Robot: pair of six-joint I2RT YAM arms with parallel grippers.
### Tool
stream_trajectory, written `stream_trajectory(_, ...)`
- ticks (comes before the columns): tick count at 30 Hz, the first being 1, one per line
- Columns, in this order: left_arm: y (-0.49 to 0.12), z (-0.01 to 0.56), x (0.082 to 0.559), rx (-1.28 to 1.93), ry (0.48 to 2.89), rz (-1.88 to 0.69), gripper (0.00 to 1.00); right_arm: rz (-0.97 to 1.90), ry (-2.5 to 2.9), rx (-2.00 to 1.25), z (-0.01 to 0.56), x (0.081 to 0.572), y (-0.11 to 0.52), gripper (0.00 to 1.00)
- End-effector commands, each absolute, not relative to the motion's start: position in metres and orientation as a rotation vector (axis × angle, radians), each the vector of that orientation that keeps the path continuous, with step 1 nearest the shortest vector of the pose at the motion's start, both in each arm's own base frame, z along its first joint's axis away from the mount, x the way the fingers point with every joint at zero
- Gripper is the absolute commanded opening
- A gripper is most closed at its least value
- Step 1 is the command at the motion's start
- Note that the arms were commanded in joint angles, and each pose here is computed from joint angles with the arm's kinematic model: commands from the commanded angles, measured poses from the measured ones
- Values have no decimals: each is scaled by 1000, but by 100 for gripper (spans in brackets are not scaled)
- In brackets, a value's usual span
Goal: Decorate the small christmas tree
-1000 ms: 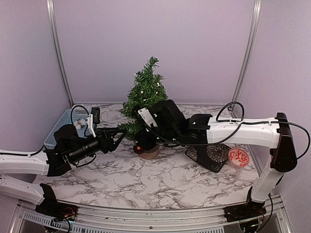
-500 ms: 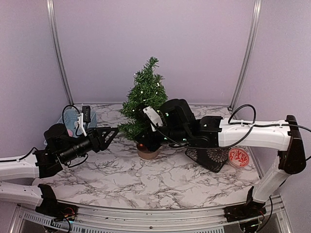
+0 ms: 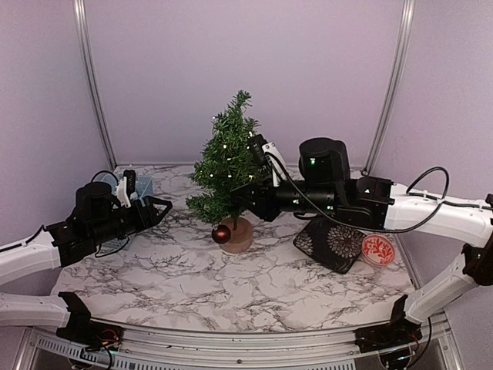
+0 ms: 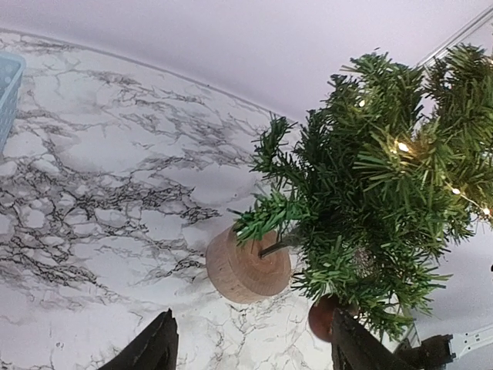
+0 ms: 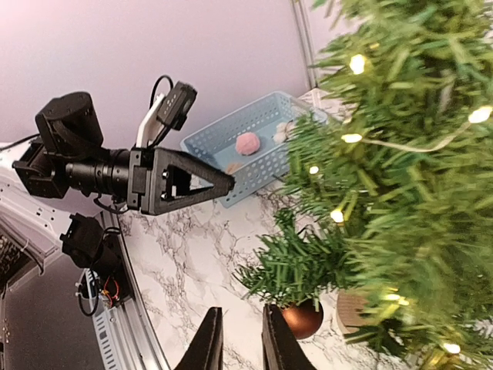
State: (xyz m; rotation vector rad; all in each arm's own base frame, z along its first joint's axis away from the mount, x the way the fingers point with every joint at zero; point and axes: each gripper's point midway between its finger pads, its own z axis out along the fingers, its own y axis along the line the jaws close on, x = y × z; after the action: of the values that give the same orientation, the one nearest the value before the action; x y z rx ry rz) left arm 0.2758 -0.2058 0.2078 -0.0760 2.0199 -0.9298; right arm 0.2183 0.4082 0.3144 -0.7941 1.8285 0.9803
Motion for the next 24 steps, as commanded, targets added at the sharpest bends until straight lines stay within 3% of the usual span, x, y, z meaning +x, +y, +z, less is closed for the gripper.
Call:
stream_trajectory(1, -210, 180, 271, -98, 2163, -979, 67, 999, 1802, -683, 339, 229, 377, 18)
stream_trajectory(8, -230, 158, 280, -44, 2238, -1041, 65, 951, 1912, -421, 316, 267, 301, 19)
stream_trajectory(13, -241, 144, 292, -26, 2280, -1071, 58, 941, 2026, -281, 277, 291, 263, 19)
stream_trajectory(24, -283, 115, 313, 72, 2363, -1221, 44, 1105, 2149, -190, 207, 323, 268, 17)
